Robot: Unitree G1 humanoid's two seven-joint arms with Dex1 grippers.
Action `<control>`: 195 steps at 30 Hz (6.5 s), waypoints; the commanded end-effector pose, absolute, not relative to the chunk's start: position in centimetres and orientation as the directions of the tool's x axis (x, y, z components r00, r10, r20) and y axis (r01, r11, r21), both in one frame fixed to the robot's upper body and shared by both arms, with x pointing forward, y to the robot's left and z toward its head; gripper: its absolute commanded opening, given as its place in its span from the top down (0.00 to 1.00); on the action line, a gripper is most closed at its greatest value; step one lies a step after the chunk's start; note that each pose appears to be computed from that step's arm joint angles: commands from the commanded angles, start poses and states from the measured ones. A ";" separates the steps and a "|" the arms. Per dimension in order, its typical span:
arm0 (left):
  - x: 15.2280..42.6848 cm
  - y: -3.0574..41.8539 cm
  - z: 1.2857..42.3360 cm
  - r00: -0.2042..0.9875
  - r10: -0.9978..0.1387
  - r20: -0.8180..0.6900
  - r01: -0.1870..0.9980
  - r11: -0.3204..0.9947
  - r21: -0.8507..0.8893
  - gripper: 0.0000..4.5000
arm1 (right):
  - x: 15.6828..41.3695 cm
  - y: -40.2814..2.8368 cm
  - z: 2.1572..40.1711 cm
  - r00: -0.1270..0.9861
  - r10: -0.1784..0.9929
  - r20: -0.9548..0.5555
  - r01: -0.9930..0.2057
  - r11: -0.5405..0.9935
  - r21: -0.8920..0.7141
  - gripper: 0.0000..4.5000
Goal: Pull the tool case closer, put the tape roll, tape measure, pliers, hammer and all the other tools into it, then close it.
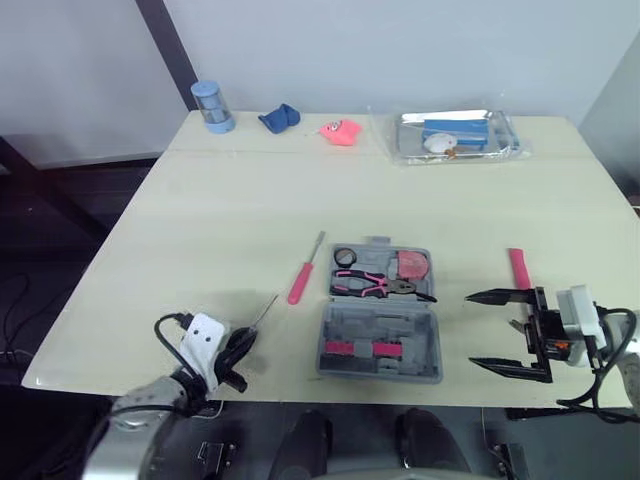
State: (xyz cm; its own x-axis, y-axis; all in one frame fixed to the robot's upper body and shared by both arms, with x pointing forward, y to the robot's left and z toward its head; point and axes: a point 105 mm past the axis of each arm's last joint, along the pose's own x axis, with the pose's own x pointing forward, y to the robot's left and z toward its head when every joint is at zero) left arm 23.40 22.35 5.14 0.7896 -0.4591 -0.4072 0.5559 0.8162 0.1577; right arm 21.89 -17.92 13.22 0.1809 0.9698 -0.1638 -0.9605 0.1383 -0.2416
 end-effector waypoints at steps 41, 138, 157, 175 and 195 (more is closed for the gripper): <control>30.3 8.5 8.1 0.058 -0.649 -0.758 0.988 -0.072 0.137 0.98 | 21.3 -19.1 13.7 0.385 0.914 -0.126 -0.886 0.328 -0.327 0.00; 31.8 6.0 6.7 -0.041 -0.925 -0.378 0.982 -0.107 0.154 1.00 | 21.1 -18.9 13.0 0.419 0.900 -0.120 -0.868 0.358 -0.343 0.00; 32.1 6.3 4.5 0.005 -0.900 -0.437 0.988 -0.065 0.144 1.00 | 21.1 -19.0 13.1 0.416 0.901 -0.123 -0.870 0.354 -0.343 0.00; 31.5 8.5 1.6 0.016 -0.823 -0.568 0.993 -0.054 0.106 1.00 | 21.4 -18.9 13.0 0.423 0.900 -0.105 -0.866 0.367 -0.340 0.00; 30.8 11.4 12.0 0.262 -0.953 -0.153 0.958 0.239 0.156 1.00 | 21.4 -20.7 12.9 0.529 0.848 -0.023 -0.825 0.508 -0.248 0.00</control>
State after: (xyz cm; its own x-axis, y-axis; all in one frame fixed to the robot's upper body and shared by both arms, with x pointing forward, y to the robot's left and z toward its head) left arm 31.07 10.45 9.96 0.2216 -0.9494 -0.2225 0.9691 0.1891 0.1584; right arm 21.59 -19.95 12.26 0.4976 0.8658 -0.0524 -0.8477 0.4726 -0.2411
